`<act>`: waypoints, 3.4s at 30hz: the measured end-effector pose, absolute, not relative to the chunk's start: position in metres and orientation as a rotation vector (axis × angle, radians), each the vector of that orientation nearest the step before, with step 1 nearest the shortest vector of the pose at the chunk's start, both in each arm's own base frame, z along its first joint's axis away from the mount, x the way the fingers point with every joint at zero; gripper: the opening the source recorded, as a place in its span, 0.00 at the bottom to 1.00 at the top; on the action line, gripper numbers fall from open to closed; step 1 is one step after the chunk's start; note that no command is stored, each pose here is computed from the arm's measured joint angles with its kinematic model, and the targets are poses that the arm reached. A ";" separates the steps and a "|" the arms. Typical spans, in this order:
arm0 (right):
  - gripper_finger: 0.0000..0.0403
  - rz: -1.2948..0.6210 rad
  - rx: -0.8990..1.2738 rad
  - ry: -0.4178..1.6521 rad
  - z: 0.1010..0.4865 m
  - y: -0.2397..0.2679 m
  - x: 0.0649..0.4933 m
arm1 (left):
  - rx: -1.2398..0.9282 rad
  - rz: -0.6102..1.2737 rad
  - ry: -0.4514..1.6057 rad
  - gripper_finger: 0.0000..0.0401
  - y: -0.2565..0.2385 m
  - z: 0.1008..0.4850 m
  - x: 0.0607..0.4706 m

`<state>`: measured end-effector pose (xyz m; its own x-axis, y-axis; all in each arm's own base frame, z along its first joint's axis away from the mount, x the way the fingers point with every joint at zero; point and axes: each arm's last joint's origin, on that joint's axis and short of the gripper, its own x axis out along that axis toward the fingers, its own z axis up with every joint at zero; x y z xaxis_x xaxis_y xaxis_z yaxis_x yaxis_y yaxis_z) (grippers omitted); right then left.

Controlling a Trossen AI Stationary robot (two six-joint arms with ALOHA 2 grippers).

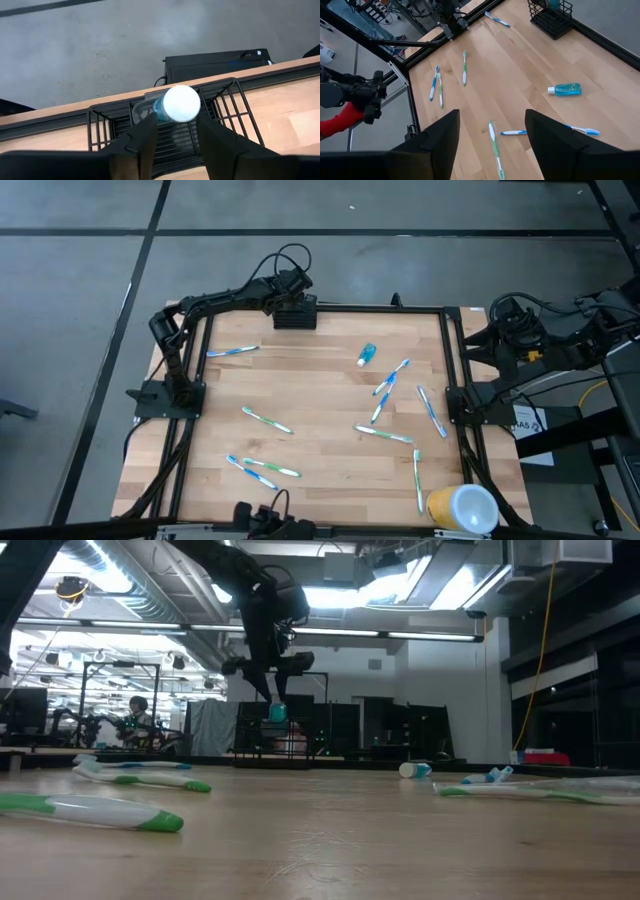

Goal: Pick & Place toothbrushing station
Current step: Put the blue mouthwash bottle into the black wire organizer

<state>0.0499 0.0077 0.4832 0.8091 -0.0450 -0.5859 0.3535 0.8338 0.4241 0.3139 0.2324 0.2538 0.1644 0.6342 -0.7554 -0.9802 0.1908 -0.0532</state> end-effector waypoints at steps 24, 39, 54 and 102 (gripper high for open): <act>0.57 -0.196 0.414 0.608 0.482 0.010 0.057 | -0.396 1.230 0.680 0.36 0.163 0.352 0.252; 0.57 -0.225 0.311 0.562 0.466 0.014 0.068 | -0.505 0.767 0.463 0.31 -0.021 0.285 0.260; 0.57 -0.172 0.331 0.562 0.467 0.013 0.061 | -0.339 0.661 0.459 0.34 -0.031 0.183 0.401; 0.57 -0.108 0.341 0.533 0.471 0.014 0.059 | -0.535 0.783 0.639 0.44 0.081 0.117 0.495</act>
<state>0.0590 0.0138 0.4709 0.8573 -0.0129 -0.5146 0.1885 0.9381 0.2905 0.4946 0.0814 0.1169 0.5425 0.4702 -0.6962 -0.7764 0.5970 -0.2018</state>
